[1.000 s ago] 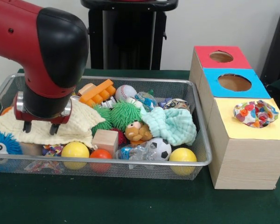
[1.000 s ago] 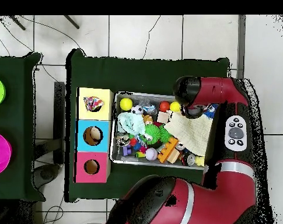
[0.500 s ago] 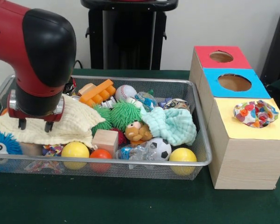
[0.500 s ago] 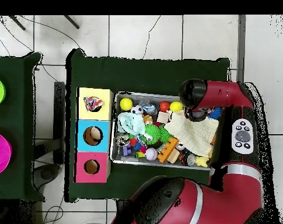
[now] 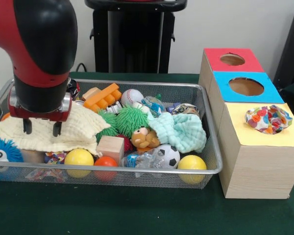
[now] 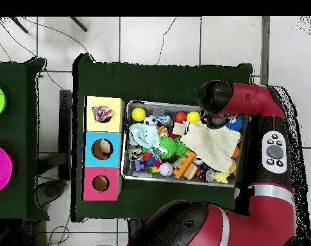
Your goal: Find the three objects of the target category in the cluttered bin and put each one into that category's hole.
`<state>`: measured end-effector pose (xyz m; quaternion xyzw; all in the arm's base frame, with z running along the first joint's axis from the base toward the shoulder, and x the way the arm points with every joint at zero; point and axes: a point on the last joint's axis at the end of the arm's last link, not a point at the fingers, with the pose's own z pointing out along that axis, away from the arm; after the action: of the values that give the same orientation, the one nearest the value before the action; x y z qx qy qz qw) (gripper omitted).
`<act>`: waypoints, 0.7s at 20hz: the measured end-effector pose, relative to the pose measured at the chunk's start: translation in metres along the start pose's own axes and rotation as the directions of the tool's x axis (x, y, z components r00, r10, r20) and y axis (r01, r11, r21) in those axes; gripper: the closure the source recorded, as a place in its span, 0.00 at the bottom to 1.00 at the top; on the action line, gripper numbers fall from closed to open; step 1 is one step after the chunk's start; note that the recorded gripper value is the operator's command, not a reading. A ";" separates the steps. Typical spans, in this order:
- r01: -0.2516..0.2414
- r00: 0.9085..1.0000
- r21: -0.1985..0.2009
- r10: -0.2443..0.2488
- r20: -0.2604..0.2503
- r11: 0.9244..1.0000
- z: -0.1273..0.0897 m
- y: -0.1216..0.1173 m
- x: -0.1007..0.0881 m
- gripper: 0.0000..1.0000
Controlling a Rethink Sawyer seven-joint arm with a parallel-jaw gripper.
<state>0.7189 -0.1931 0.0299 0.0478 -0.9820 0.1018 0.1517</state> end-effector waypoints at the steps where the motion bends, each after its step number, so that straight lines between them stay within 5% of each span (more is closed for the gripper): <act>1: -0.001 1.000 -0.009 0.001 0.009 1.000 -0.007 0.002 0.000 0.00; 6: -0.003 0.999 -0.041 0.005 0.039 0.999 -0.034 0.010 0.000 0.00; 14: 0.004 0.995 -0.044 0.000 0.096 0.999 -0.043 0.016 -0.005 0.00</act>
<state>0.7344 -0.1683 0.0651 0.0502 -0.9901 0.0776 0.1056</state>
